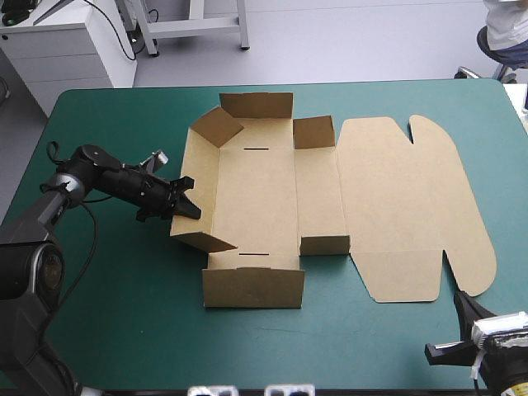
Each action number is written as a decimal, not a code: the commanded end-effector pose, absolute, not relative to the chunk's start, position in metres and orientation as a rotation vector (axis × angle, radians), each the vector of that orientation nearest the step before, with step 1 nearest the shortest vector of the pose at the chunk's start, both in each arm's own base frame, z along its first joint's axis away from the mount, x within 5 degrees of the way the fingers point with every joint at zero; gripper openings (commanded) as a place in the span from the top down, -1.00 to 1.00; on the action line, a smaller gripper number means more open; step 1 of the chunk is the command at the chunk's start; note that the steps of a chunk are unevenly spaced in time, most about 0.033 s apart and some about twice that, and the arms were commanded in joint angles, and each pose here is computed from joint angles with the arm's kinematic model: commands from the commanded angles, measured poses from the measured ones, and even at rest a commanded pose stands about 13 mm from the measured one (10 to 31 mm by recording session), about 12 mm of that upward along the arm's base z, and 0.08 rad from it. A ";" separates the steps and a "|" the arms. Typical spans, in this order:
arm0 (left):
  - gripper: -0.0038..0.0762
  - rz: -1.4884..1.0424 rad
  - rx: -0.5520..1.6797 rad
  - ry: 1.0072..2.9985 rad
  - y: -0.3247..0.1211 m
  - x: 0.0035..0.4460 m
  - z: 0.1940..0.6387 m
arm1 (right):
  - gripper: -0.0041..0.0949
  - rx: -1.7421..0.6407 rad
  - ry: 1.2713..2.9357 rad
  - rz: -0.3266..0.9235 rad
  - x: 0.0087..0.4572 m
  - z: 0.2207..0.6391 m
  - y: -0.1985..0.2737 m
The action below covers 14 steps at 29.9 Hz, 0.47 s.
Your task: Fold the box
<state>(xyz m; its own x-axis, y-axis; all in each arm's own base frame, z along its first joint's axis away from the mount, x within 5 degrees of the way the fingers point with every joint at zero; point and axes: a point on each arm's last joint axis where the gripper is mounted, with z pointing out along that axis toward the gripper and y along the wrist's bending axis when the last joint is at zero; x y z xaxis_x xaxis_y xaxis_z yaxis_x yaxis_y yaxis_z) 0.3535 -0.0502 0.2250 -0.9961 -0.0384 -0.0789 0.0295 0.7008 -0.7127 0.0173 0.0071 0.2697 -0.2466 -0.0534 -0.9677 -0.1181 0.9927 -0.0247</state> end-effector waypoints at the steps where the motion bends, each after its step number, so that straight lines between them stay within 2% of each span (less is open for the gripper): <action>1: 0.92 -1.313 0.126 2.681 -0.060 0.349 0.271 | 0.92 -0.119 1.712 0.065 0.014 0.286 0.007; 9: 0.92 -0.916 0.387 2.637 -0.052 0.358 0.323 | 0.92 -0.119 1.712 0.065 0.014 0.286 0.007; 14: 0.92 -0.698 0.649 2.510 -0.073 0.360 0.363 | 0.92 -0.119 1.712 0.065 0.014 0.286 0.007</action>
